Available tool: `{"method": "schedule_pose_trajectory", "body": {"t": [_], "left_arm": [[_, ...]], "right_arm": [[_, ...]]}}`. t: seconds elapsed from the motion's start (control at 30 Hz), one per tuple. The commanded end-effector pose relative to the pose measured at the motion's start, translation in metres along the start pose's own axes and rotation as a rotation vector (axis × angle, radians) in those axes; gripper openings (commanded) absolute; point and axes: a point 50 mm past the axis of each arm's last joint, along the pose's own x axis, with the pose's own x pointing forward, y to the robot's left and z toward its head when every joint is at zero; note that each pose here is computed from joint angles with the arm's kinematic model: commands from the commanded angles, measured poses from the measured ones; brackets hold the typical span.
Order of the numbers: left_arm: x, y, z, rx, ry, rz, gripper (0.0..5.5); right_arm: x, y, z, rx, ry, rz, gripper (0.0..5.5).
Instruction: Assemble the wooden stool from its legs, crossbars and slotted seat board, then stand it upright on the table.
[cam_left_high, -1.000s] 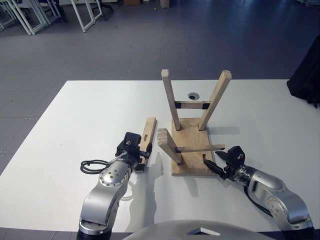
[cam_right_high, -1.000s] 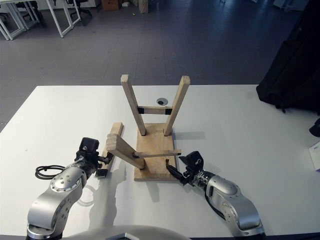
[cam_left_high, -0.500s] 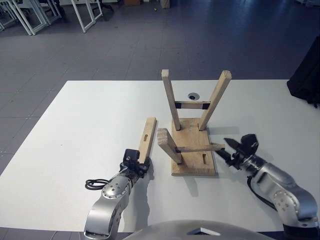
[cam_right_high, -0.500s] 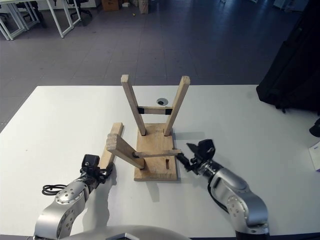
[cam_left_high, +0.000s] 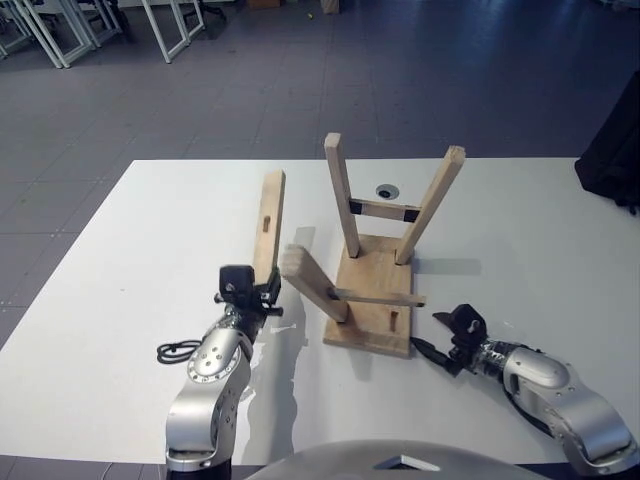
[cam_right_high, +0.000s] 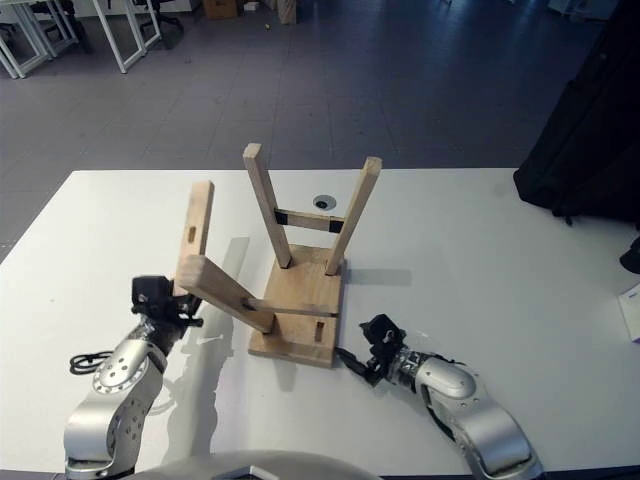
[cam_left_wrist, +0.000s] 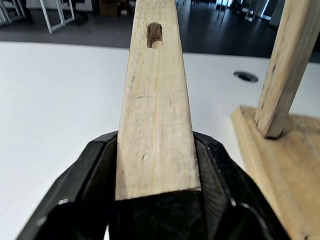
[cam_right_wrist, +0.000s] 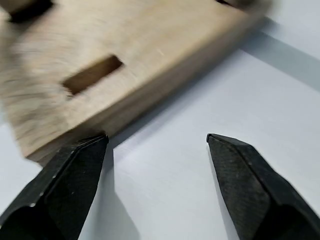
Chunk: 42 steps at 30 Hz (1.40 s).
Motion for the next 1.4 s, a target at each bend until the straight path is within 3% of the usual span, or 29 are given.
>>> {"method": "schedule_pose_trajectory", "body": {"t": [0.03, 0.13, 0.2, 0.3, 0.37, 0.53, 0.63, 0.9, 1.3, 1.4], "left_arm": [[0.009, 0.012, 0.041, 0.011, -0.196, -0.026, 2.04], [0.008, 0.047, 0.096, -0.083, -0.43, -0.084, 2.04], [0.003, 0.054, 0.133, -0.2, -0.531, -0.336, 2.04], [-0.002, 0.043, 0.163, -0.303, -0.479, -0.836, 2.04], [0.004, 0.037, 0.166, -0.334, -0.375, -1.064, 2.04], [0.038, 0.019, 0.147, -0.372, -0.169, -1.285, 2.04], [0.051, 0.008, 0.141, -0.383, -0.119, -1.373, 2.04], [0.053, -0.006, 0.137, -0.353, -0.046, -1.483, 2.04], [0.052, -0.008, 0.132, -0.349, -0.008, -1.489, 2.04], [0.052, -0.008, 0.131, -0.352, 0.013, -1.48, 2.04]], "right_arm": [[-0.009, -0.023, 0.014, -0.005, -0.035, -0.087, 3.66], [-0.035, -0.061, 0.057, 0.055, -0.184, -0.209, 3.66], [-0.047, -0.061, 0.107, 0.133, -0.365, -0.088, 3.66], [-0.061, -0.043, 0.179, 0.176, -0.618, 0.361, 3.66], [-0.058, -0.044, 0.201, 0.22, -0.669, 0.519, 3.84], [-0.017, -0.041, 0.22, 0.398, -0.622, 0.775, 4.66], [-0.008, -0.039, 0.234, 0.449, -0.627, 0.855, 4.66], [0.0, -0.038, 0.258, 0.424, -0.624, 0.873, 4.66], [0.005, -0.037, 0.251, 0.418, -0.57, 0.913, 2.44], [0.005, -0.038, 0.251, 0.407, -0.573, 0.907, 2.25]]}}
